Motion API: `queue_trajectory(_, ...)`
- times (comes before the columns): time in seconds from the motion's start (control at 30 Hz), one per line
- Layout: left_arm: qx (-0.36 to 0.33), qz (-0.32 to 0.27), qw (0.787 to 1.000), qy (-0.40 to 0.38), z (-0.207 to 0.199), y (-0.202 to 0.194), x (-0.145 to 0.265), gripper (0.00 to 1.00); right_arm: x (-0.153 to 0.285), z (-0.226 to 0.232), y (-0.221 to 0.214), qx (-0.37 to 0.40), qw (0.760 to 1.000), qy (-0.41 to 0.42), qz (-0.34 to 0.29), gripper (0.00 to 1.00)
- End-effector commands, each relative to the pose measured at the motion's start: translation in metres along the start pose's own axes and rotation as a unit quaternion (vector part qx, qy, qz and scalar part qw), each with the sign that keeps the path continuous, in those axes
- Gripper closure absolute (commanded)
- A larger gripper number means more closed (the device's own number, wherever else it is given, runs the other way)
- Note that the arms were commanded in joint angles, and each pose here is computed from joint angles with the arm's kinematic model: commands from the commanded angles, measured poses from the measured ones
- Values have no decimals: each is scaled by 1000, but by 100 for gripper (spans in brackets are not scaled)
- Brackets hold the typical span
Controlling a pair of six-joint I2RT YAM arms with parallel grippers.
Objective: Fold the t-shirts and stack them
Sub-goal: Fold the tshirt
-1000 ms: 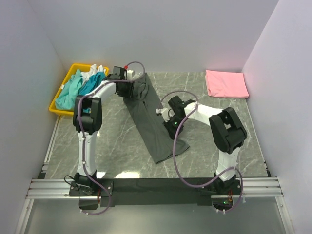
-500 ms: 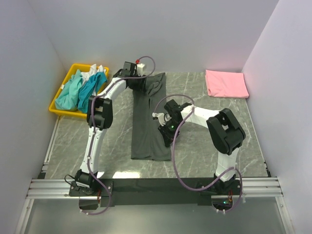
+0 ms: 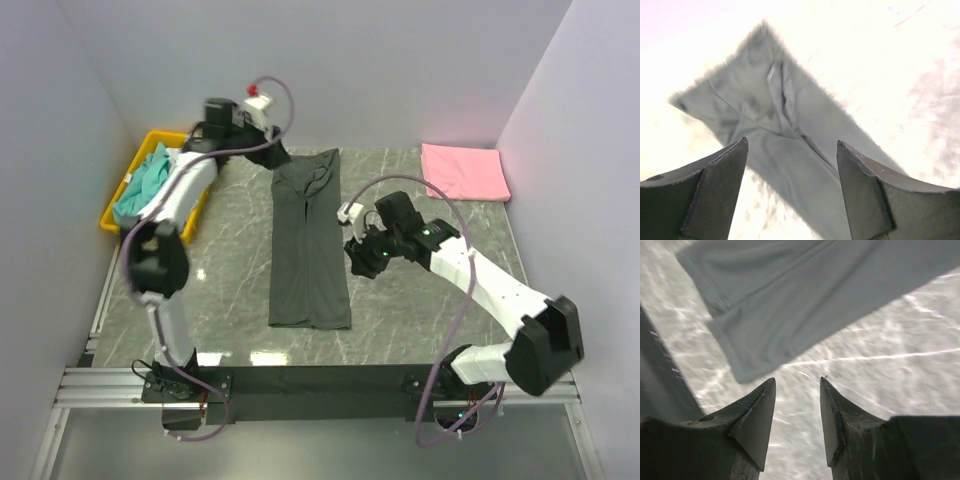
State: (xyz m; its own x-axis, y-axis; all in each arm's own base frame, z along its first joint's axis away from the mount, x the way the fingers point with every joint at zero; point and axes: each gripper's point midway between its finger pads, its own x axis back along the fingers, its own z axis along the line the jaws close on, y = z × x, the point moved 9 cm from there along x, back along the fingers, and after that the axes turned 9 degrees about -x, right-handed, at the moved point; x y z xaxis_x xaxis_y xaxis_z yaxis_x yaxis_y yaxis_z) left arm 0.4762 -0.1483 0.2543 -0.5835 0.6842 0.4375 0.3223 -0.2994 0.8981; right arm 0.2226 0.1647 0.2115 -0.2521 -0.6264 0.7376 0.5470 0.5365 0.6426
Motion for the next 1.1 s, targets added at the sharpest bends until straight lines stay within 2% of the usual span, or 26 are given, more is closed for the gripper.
queue_trajectory(0.0,-110,-104,988,-39,-27,51,84,24,9,-8,-8,81,995,-48,-20,52)
queue_trajectory(0.03,-96,-60,992,-55,-35,15,85,25,14,-5,-8,99,993,-54,-34,52)
queue_trajectory(0.1,-135,-47,988,-64,-58,-2,113,28,10,-1,-21,132,989,-55,-22,55)
queue_trajectory(0.13,-167,-10,982,-90,-67,-44,113,29,12,3,-22,147,987,-58,-31,55)
queue_trajectory(0.17,-176,7,977,-117,-81,-65,123,30,7,6,-33,158,986,-53,-18,56)
queue_trajectory(0.2,-212,-4,970,-115,-96,-69,142,30,3,15,-38,190,981,-44,-13,56)
queue_trajectory(0.23,-224,21,965,-138,-109,-111,144,30,1,20,-41,209,977,-41,-15,57)
queue_trajectory(0.27,-237,30,959,-150,-120,-127,151,30,-6,23,-54,219,975,-35,0,57)
queue_trajectory(0.3,-278,19,949,-146,-131,-131,163,30,-13,35,-58,252,968,-21,7,57)
queue_trajectory(0.33,-271,40,948,-162,-143,-161,164,30,-18,39,-61,267,964,-19,4,57)
queue_trajectory(0.4,-314,37,935,-162,-162,-173,169,32,-30,49,-73,296,955,-14,16,57)
queue_trajectory(0.43,-314,48,932,-175,-171,-195,168,32,-37,59,-71,320,947,-11,7,57)
queue_trajectory(0.53,-357,47,911,-200,-193,-220,166,32,-48,69,-73,344,939,-6,4,57)
queue_trajectory(0.9,-418,28,882,-216,-211,-249,142,34,-76,76,-90,387,922,-15,17,53)
queue_trajectory(1.07,-428,36,874,-227,-212,-252,134,37,-87,73,-97,391,919,-16,43,48)
